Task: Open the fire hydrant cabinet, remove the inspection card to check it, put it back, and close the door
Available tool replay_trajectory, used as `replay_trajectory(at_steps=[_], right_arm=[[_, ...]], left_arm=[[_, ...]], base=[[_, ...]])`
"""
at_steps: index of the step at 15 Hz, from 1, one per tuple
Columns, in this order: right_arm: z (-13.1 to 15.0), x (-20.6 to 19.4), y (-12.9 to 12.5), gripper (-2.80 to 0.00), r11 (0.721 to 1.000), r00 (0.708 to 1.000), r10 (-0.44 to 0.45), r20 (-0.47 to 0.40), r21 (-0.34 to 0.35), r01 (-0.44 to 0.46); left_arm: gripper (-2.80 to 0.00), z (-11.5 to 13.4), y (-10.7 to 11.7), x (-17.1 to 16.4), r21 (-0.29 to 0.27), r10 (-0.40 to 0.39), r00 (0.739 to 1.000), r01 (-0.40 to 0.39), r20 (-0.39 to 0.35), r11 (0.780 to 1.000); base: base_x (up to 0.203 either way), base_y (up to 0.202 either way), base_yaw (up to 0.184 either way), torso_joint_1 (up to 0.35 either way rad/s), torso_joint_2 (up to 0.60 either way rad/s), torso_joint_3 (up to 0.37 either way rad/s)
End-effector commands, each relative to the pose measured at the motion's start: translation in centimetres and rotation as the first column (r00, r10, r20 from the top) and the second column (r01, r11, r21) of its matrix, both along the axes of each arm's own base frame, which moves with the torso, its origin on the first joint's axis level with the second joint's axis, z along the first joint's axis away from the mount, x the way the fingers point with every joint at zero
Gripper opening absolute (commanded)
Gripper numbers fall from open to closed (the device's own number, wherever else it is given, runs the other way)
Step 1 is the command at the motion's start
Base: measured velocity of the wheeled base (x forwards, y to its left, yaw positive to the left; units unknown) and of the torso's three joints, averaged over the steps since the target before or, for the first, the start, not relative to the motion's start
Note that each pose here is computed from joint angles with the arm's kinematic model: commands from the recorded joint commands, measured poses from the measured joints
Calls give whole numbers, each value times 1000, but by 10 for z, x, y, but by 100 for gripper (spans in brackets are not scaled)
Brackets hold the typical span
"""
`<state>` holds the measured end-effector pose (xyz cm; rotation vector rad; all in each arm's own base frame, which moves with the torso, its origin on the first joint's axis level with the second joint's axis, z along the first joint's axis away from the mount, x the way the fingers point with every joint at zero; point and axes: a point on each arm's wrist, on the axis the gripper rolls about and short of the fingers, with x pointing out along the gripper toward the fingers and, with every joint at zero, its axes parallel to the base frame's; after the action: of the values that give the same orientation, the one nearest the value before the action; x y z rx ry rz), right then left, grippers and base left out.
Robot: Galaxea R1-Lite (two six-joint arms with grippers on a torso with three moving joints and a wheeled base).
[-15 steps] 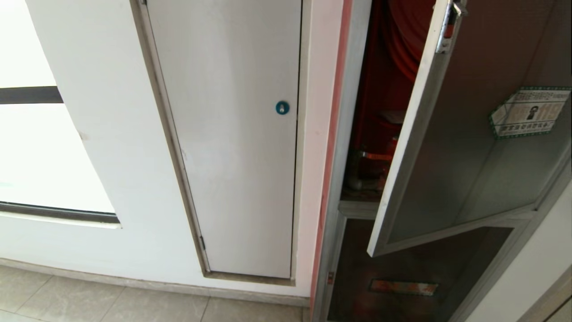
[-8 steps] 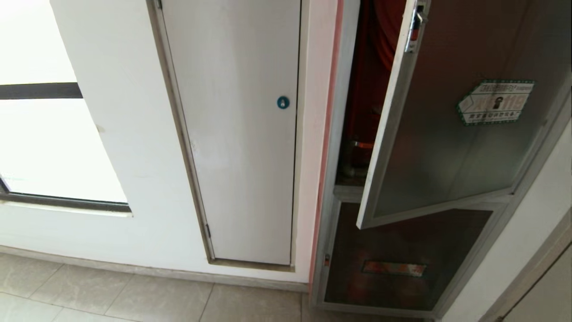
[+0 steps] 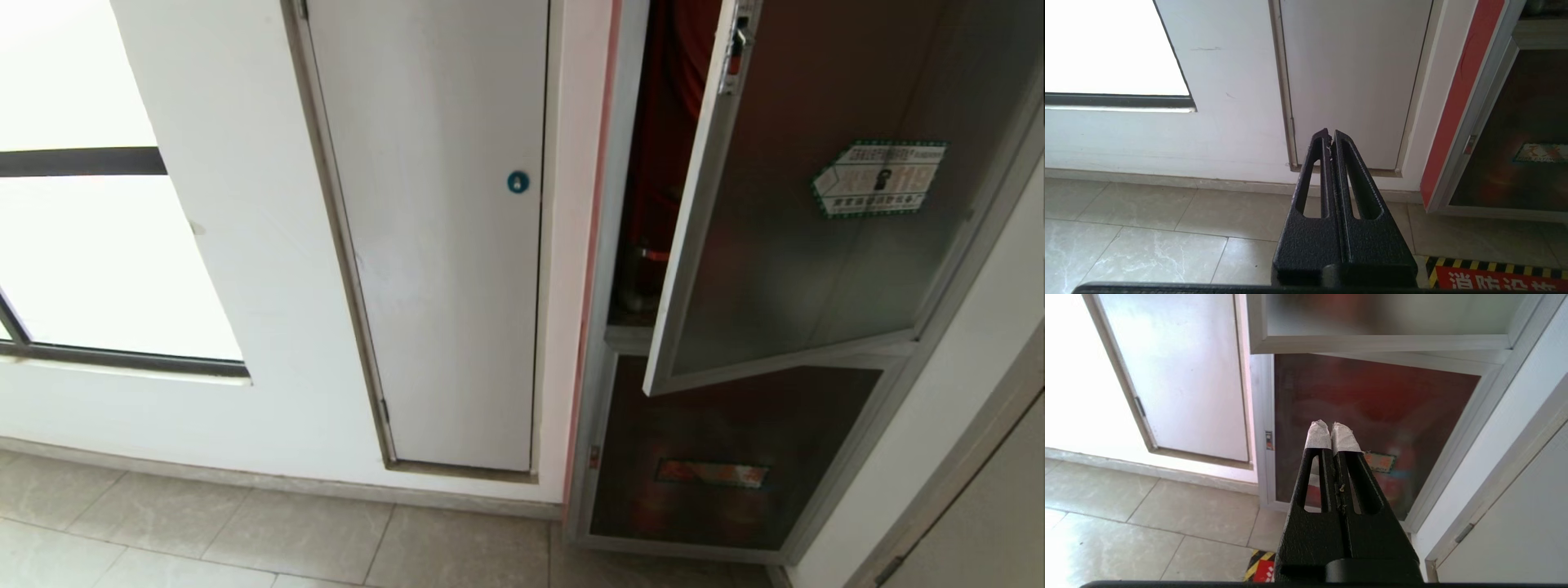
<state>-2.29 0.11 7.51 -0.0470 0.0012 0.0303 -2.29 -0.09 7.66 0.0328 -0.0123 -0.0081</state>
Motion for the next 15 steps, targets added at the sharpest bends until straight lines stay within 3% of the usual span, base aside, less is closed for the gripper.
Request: replay_trajectory(at_steps=[1, 15], right_arm=[[0, 0, 0, -280, 1000, 1000, 0, -1, -1, 0], [0, 0, 0, -280, 1000, 1000, 0, 0, -1, 0]], left_arm=[[-280, -2, 0, 0, 0, 0, 1000, 0, -6, 1000], [-280, -2, 0, 1, 0, 0, 1000, 0, -7, 1000]], base=[[0, 0, 0, 0, 0, 0], [0, 0, 0, 0, 0, 0]])
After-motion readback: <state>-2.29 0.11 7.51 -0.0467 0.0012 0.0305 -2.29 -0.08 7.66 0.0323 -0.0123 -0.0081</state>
